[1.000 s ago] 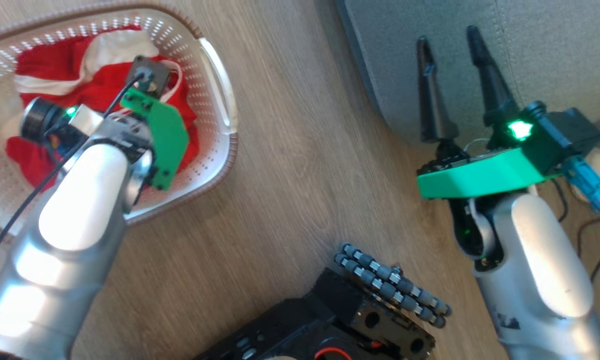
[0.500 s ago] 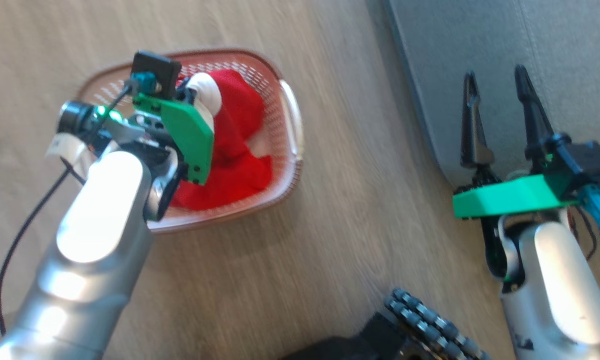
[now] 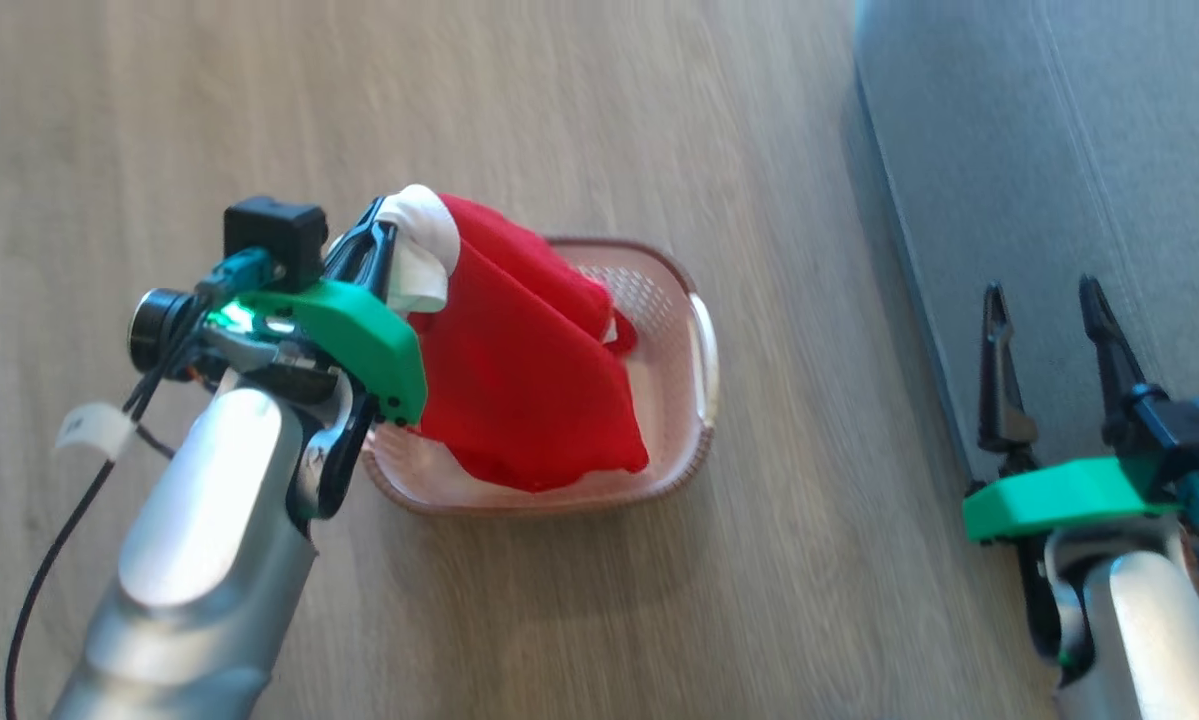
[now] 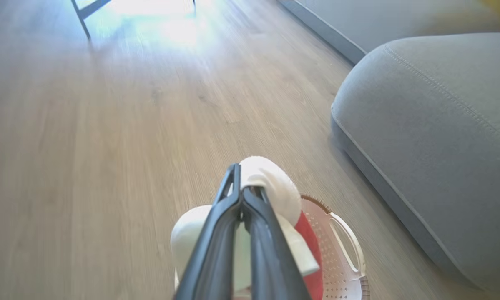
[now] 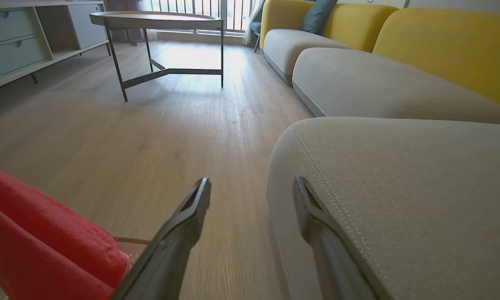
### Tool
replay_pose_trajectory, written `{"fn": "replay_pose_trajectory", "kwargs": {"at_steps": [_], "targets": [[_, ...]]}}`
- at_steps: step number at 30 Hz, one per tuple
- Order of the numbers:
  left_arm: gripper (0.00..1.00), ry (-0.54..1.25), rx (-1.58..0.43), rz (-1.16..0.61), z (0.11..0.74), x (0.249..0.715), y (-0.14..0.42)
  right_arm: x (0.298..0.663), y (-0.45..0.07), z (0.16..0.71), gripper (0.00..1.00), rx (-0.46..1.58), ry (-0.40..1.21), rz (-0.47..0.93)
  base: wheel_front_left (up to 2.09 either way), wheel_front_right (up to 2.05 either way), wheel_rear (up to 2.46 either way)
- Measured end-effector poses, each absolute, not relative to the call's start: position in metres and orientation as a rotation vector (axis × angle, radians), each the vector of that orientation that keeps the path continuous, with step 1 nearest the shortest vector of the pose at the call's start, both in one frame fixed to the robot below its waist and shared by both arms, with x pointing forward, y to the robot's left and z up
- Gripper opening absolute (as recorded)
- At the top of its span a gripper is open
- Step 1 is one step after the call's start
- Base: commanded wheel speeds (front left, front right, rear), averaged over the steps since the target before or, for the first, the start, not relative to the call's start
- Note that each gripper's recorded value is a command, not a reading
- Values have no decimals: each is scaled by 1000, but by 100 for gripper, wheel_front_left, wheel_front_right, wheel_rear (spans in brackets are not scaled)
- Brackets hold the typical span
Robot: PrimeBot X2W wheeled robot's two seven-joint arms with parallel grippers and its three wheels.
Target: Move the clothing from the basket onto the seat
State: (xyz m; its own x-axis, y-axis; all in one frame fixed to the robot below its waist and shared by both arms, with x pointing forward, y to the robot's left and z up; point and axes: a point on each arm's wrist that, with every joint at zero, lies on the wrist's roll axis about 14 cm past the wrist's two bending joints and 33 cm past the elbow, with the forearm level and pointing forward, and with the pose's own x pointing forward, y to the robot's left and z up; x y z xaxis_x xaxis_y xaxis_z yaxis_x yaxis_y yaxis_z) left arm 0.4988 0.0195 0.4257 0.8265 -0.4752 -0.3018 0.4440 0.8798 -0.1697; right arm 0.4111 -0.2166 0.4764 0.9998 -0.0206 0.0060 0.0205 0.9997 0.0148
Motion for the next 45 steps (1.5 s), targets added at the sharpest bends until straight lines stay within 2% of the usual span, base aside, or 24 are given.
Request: {"fn": "replay_pose_trajectory", "kwargs": {"at_steps": [17,31,36,40,45], "targets": [[0,120,-88,-259,517,461,108,387,-195,513,100,-1,-99,78,0,0,0],[0,79,-60,-193,533,453,139,384,-172,519,100,-20,-111,173,0,0,0],[0,54,-56,-231,543,451,129,386,-136,523,100,-18,-121,306,0,0,0],[0,36,-35,-283,554,449,116,400,-101,547,100,-30,-187,426,0,0,0],[0,-48,-13,-338,592,450,99,406,-57,565,100,-36,-235,566,0,0,0]]}}
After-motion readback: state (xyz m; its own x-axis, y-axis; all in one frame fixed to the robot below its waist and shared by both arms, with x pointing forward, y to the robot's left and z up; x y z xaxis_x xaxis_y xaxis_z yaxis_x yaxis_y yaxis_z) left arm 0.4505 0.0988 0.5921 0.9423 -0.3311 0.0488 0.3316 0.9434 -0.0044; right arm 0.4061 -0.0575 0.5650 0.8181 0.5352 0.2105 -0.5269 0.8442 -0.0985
